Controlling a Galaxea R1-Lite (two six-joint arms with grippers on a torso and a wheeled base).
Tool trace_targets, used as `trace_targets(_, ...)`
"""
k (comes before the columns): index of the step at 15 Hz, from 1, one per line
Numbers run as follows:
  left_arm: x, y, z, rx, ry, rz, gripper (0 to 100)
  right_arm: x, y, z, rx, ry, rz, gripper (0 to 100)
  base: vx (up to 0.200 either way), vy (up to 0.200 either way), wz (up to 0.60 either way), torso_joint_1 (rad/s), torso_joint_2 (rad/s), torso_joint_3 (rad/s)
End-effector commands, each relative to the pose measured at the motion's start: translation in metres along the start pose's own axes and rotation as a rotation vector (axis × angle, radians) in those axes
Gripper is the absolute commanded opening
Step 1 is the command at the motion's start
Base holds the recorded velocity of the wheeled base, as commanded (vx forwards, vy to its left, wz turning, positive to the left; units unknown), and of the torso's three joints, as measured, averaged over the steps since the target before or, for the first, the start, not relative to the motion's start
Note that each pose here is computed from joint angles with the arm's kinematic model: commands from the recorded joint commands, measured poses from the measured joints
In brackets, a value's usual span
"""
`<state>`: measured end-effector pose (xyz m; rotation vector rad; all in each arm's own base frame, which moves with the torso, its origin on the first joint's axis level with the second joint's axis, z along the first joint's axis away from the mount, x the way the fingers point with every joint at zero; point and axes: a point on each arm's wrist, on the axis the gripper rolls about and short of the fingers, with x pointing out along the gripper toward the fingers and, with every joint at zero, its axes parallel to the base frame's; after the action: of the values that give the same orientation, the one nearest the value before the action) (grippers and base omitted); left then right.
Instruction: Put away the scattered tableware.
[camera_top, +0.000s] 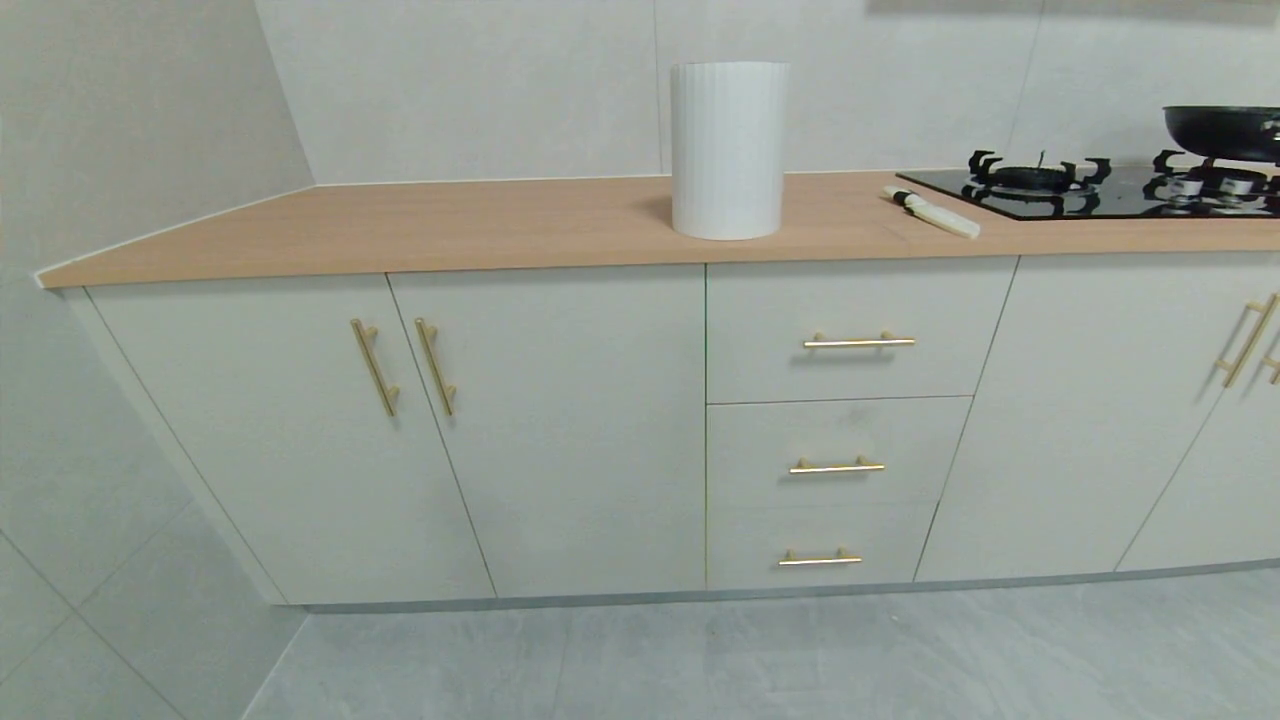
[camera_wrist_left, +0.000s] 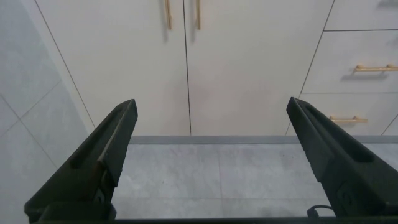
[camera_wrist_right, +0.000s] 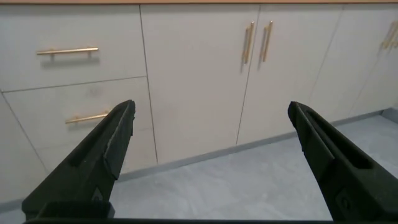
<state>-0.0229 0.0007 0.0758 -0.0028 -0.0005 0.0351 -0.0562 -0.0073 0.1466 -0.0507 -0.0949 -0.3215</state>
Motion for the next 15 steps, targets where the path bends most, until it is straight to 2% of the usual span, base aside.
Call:
trace_targets(1,0.000,0.000,0.000,0.000,0.002,0.003,100,0.007,0.007,-0.028,0.036,0.031,0.093,100,0.000,0.000,0.00,0.000,0.00,0.000)
trace_targets(5,0.000,0.000,0.000,0.000,0.002,0.002,100,0.023,0.018,-0.060,0.082,-0.033,0.268,100,0.000,0.000,0.00,0.000,0.00,0.000)
trace_targets(7,0.000,0.000,0.000,0.000,0.002,0.002,100,0.023,0.019,-0.063,0.076,-0.005,0.291,100,0.000,0.000,0.00,0.000,0.00,0.000)
trace_targets(10,0.000,0.000,0.000,0.000,0.002,0.002,100,0.022,0.019,-0.074,0.055,0.110,0.298,100,0.000,0.000,0.00,0.000,0.00,0.000)
trace_targets(15,0.000,0.000,0.000,0.000,0.002,0.002,100,0.022,0.020,-0.074,0.056,0.106,0.298,100,0.000,0.000,0.00,0.000,0.00,0.000)
